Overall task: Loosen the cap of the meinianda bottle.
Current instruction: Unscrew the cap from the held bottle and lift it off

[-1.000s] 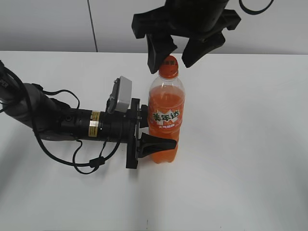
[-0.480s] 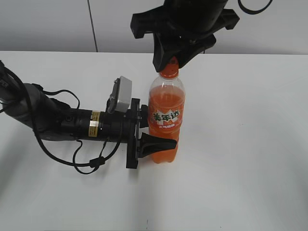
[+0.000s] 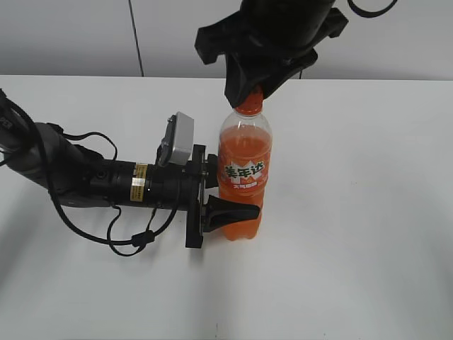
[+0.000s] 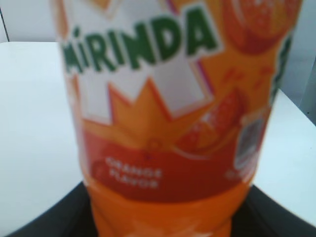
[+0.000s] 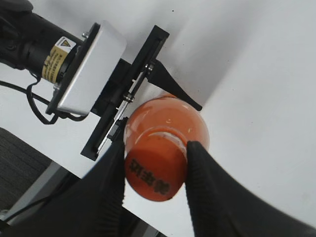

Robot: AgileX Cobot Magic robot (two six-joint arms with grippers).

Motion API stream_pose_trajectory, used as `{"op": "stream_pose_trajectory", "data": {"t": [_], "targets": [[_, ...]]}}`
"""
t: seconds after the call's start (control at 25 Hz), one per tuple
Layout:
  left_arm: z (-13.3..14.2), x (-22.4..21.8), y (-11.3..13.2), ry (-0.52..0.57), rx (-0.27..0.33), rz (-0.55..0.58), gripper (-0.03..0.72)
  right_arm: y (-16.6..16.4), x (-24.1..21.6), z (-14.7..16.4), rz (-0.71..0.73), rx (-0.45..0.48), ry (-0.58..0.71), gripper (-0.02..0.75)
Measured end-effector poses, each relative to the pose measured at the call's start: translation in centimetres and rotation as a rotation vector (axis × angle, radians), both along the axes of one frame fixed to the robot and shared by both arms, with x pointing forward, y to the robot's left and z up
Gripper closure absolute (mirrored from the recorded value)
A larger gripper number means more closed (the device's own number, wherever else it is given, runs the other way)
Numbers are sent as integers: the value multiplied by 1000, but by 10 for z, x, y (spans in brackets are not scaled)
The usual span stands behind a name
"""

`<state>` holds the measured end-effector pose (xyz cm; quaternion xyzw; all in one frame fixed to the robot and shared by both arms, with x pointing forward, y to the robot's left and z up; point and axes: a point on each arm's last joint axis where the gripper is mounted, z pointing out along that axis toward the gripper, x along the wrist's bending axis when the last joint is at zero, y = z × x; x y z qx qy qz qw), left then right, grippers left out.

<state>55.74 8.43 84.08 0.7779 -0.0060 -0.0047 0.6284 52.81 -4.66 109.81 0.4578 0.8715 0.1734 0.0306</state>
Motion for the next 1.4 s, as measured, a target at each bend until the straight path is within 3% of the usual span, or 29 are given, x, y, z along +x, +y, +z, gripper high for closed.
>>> {"op": "stream_pose_trajectory", "data": {"t": [0.48, 1.16, 1.4], "targets": [[0, 0, 0, 0, 0, 0, 286, -1, -1, 1, 332, -77, -93, 457], [0, 0, 0, 3, 2, 0, 286, 1, -3, 2, 1033, -201, -293, 468], [0, 0, 0, 1, 3, -1, 286, 2, -4, 2, 1167, -219, -329, 469]]}}
